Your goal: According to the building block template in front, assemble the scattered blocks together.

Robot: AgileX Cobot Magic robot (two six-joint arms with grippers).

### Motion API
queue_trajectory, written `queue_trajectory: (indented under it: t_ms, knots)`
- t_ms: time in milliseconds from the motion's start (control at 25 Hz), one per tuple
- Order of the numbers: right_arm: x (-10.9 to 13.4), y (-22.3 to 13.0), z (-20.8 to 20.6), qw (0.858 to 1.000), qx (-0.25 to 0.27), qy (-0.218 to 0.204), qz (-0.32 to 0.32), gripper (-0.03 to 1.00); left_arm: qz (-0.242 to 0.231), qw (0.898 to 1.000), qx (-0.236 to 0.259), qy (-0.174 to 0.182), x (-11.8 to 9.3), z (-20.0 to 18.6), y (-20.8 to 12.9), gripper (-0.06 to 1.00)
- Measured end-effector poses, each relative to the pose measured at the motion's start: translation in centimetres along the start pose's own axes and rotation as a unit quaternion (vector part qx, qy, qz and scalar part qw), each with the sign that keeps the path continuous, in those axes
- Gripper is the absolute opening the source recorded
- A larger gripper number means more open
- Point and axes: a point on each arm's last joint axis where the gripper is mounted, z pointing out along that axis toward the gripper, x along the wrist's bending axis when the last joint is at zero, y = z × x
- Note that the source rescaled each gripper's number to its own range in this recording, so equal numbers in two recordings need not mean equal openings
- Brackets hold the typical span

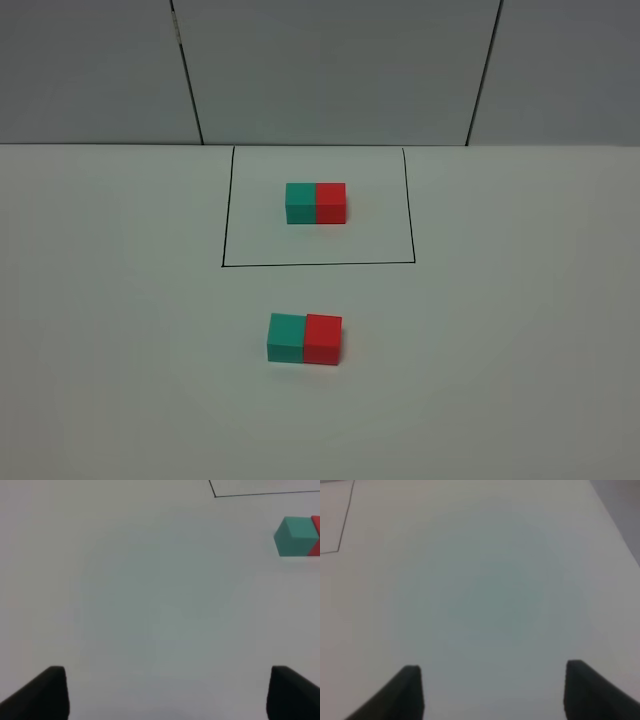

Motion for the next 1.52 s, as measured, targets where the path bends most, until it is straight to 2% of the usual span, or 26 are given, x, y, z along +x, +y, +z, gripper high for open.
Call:
queue_trajectory:
  t_ms: [280, 1520]
  knots:
    - [-0.01, -0.03, -0.05, 1.000, -0.001, -0.020, 0.011, 0.51, 0.000, 1.000, 0.000, 0.000, 0.00, 0.00, 0.00, 0.80]
    - [-0.01, -0.03, -0.05, 1.000, -0.001, -0.021, 0.011, 0.51, 0.000, 1.000, 0.000, 0.000, 0.00, 0.00, 0.00, 0.80]
